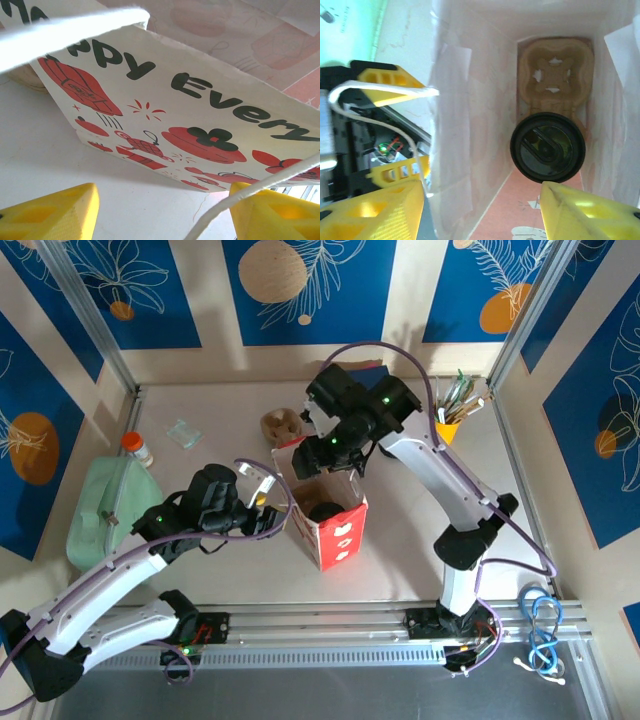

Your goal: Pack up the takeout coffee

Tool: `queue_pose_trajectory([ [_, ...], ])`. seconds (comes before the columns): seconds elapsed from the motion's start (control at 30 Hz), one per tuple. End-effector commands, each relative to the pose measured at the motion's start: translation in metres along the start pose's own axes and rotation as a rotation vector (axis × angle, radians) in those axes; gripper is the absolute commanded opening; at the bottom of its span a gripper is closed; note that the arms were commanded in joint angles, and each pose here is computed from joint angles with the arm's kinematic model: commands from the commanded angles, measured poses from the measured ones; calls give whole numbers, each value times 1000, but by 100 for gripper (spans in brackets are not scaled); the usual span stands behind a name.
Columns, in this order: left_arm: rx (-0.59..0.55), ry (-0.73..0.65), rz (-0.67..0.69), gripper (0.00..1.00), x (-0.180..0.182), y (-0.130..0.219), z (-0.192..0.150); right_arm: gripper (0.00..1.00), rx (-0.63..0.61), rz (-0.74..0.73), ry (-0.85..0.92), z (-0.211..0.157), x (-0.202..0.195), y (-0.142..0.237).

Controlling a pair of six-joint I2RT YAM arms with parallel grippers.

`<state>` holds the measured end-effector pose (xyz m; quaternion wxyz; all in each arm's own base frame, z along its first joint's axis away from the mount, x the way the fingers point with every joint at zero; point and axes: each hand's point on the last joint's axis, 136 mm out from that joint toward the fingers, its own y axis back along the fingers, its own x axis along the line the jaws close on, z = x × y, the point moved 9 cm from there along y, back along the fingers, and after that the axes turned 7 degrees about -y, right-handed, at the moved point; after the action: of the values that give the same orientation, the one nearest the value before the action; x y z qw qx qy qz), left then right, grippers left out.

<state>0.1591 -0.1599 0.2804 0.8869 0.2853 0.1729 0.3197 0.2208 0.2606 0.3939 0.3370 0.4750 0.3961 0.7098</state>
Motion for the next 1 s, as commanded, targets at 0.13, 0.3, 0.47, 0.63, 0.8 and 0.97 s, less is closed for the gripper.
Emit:
queue_pose_trajectory([
  [0.13, 12, 0, -2, 69, -2, 3, -2, 63, -107, 171, 10, 2, -4, 47],
  [0.3, 5, 7, -12, 69, -4, 6, 1, 63, -179, 151, -43, 10, -24, 67],
  [0.47, -10, 27, -11, 69, -5, 13, 6, 63, -244, 113, -80, 16, -44, 85],
  [0.63, -3, 42, 52, 68, 0, 17, 7, 63, -286, 40, -147, 22, -74, 96],
  [0.8, 20, 50, 115, 67, 6, 13, 9, 63, -315, -33, -216, 27, -108, 103],
  [0.97, 20, 90, 164, 62, 14, 3, 20, 63, -375, -100, -286, 28, -145, 110],
])
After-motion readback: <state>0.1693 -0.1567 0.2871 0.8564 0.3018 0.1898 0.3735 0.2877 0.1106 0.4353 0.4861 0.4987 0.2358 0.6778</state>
